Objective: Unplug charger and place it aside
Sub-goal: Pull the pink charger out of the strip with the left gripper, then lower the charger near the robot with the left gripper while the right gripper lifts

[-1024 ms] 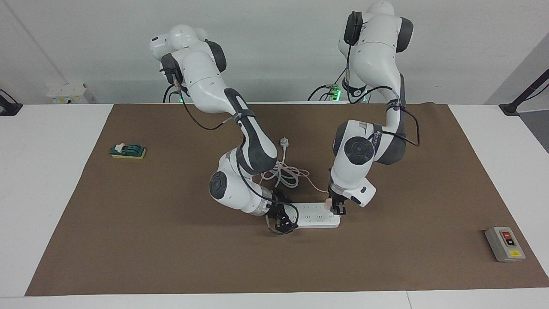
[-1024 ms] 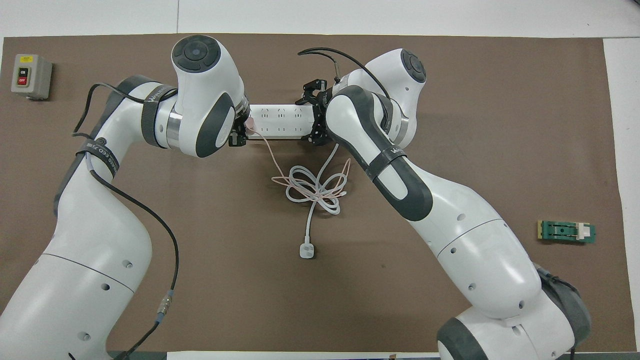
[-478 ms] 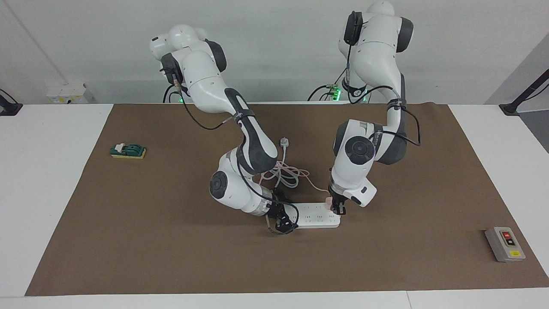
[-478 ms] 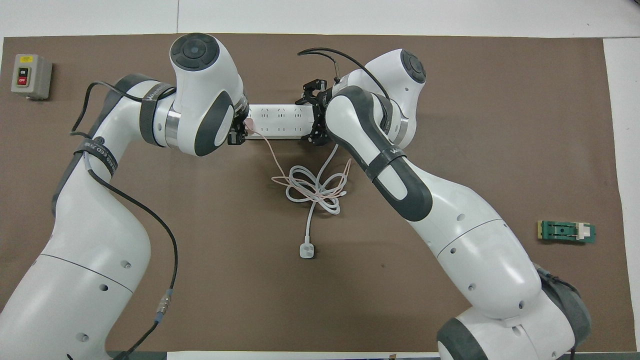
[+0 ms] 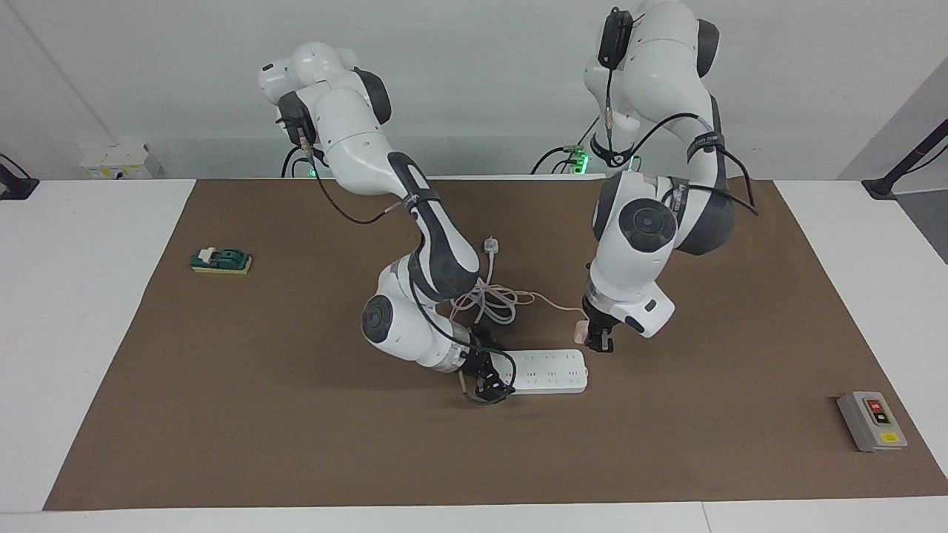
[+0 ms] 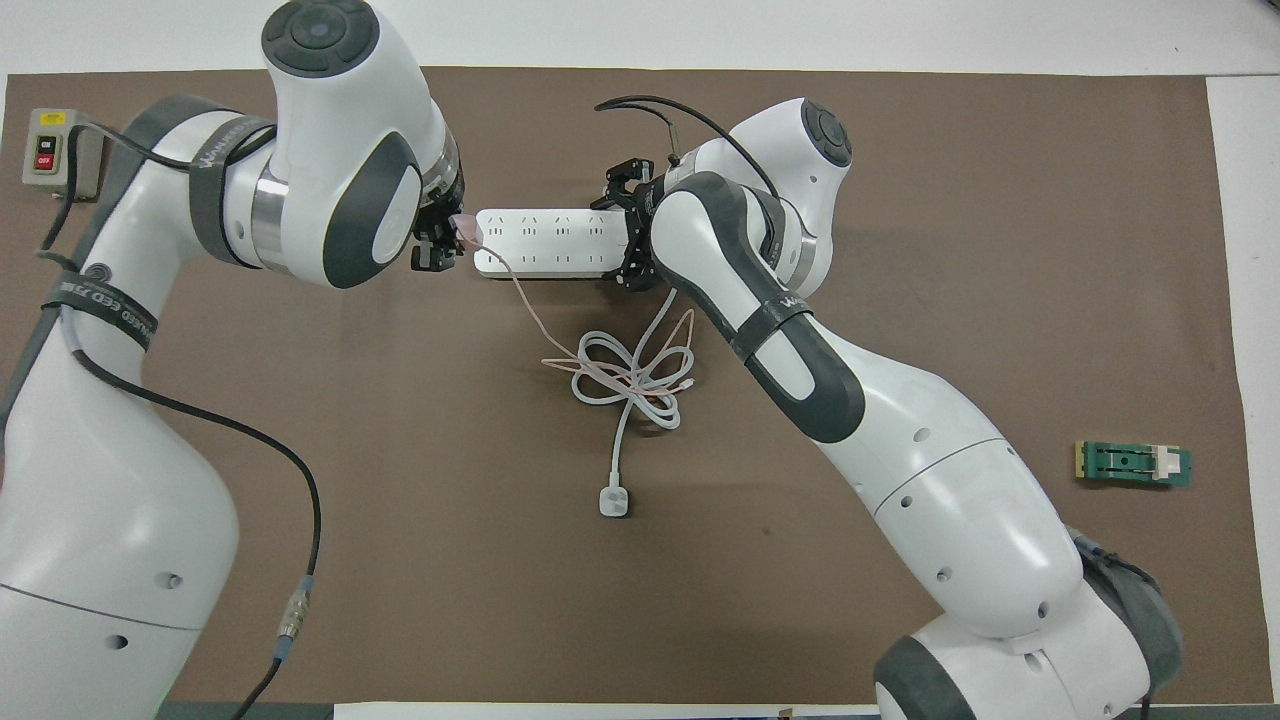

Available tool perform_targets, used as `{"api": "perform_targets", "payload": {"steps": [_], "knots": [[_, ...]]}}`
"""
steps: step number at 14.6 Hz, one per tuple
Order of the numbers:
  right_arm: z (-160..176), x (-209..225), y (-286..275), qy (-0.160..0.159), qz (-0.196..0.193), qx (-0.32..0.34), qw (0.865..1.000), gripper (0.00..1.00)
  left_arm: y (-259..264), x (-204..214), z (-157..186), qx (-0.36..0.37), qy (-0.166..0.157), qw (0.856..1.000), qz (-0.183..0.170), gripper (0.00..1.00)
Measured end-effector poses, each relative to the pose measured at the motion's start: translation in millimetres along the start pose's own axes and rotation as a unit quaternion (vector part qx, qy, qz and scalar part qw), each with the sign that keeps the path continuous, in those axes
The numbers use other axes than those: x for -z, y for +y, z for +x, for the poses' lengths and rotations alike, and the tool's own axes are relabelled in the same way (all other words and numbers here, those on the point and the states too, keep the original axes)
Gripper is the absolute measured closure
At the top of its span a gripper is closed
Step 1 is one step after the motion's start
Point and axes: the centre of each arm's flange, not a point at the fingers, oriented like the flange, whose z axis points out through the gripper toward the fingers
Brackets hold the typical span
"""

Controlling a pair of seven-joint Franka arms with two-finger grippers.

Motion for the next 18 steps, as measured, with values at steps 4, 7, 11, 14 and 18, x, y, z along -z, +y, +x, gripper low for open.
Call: {"api": "perform_targets", "payload": {"steps": [4,7,11,14,18], "knots": [[-0.1,0.0,0.0,0.000,0.000,0.000,1.000,0.05,-24.8,47.8,43.5,-0.229,-0.006,0.973,0.025,0.71],[0.9,-9.7,1.5,0.005,0.005,0.003,1.000,0.00,-43.1,53.5,110.9,-0.379,-0.021,0.925,0.037,0.71],[0.2,-10.3,1.6,0.006,0.006,0.004,1.000,0.00,-93.2,34.5,199.6,-0.543,-0.065,0.835,0.055,0.71],[-3.9,-2.6,0.5,0.004,0.004,0.007,1.000,0.00,-134.4,5.3,221.4,-0.613,-0.106,0.780,0.070,0.71],[-14.8,50.2,-7.4,0.006,0.008,0.015,1.000,0.00,-198.5,-43.5,216.5,-0.659,-0.144,0.735,0.070,0.71]]}}
